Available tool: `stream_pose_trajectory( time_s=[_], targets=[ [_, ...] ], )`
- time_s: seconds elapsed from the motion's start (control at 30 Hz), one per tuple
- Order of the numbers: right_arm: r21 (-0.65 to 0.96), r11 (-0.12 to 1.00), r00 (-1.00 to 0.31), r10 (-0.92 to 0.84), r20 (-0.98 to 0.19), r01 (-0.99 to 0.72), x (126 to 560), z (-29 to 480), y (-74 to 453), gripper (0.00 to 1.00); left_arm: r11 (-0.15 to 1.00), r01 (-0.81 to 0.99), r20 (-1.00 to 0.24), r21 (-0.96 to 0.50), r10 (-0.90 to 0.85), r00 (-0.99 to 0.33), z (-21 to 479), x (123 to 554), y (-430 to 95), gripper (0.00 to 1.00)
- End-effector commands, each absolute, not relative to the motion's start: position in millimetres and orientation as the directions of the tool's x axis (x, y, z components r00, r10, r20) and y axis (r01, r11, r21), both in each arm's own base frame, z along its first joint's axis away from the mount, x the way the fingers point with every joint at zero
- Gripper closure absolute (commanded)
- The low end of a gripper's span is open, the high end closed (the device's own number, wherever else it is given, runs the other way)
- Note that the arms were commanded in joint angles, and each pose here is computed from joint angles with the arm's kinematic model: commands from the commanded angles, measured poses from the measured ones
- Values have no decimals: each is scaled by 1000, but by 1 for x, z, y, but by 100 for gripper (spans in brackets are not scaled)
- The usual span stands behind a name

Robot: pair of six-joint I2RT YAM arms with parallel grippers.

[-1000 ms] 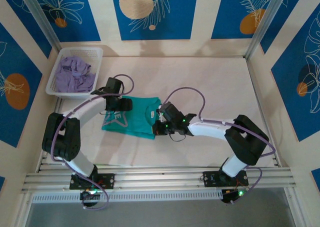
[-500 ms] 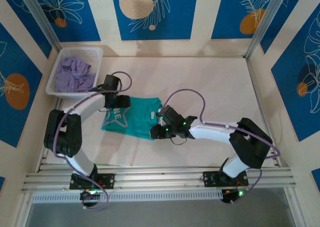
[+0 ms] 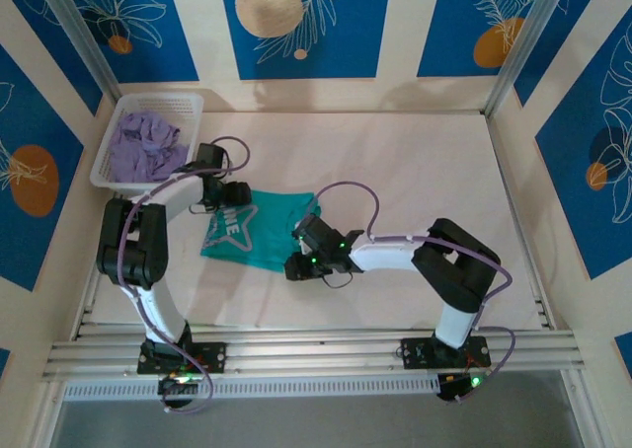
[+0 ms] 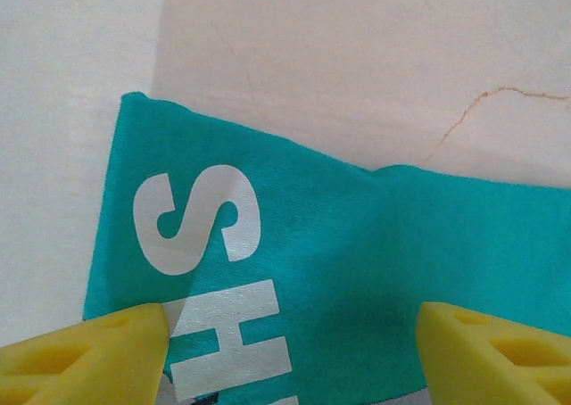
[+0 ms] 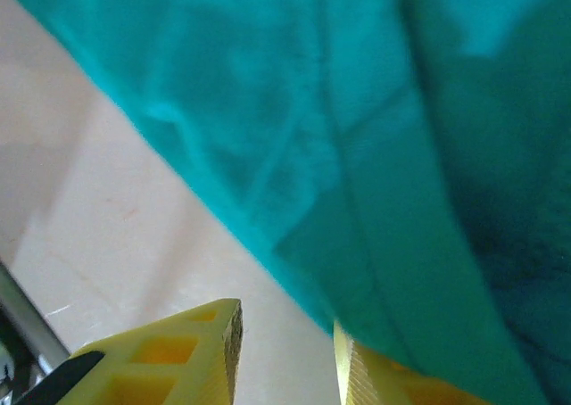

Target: Fold the inside-out t-shirt

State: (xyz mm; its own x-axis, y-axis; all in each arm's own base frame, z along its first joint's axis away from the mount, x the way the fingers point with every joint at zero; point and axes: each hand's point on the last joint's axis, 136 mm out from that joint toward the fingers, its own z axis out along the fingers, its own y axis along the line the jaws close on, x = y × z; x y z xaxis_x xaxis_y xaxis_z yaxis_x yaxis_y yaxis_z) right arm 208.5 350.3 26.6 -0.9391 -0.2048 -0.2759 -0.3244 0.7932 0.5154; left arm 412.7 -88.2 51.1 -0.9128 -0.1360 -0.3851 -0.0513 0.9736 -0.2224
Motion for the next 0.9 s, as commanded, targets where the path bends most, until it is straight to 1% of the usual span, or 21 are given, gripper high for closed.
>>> stream_pose_trajectory(
  time_s=[0.0,0.13,0.23,0.3,0.4,0.57,0.63,0.7,0.77,0.87],
  targets=[
    [485,831,-951,-154,-269,-272,226,28,336,68,967,-60,-354,-248,-148,-924,44,395,-88,27],
    [460,857,-956,-117,-269,-234,246,23,318,67,956,-61,-316,-286,-154,-936,32,365,-92,28],
    [434,875,-955,-96,-280,-216,269,21,306,68,934,-48,-291,-354,-159,-944,28,337,-108,28],
    [423,883,-951,-75,-299,-203,287,23,296,68,912,-30,-279,-408,-156,-948,28,315,-128,28],
    [415,891,-942,-40,-333,-185,318,31,280,67,894,17,-272,-448,-118,-955,29,282,-164,28],
    [346,922,-909,-16,-416,-175,369,55,240,66,866,154,-284,-475,14,-959,36,233,-232,27],
    [336,925,-888,-5,-460,-180,382,74,224,64,855,209,-316,-474,56,-947,48,227,-250,27],
    [328,927,-867,4,-499,-185,387,90,208,61,842,260,-369,-472,78,-926,65,231,-258,25],
    [315,930,-854,5,-520,-187,386,100,197,57,855,288,-432,-432,84,-898,80,241,-253,23],
    [344,919,-859,12,-512,-192,374,102,196,52,874,297,-510,-385,67,-857,100,267,-238,20]
  ],
)
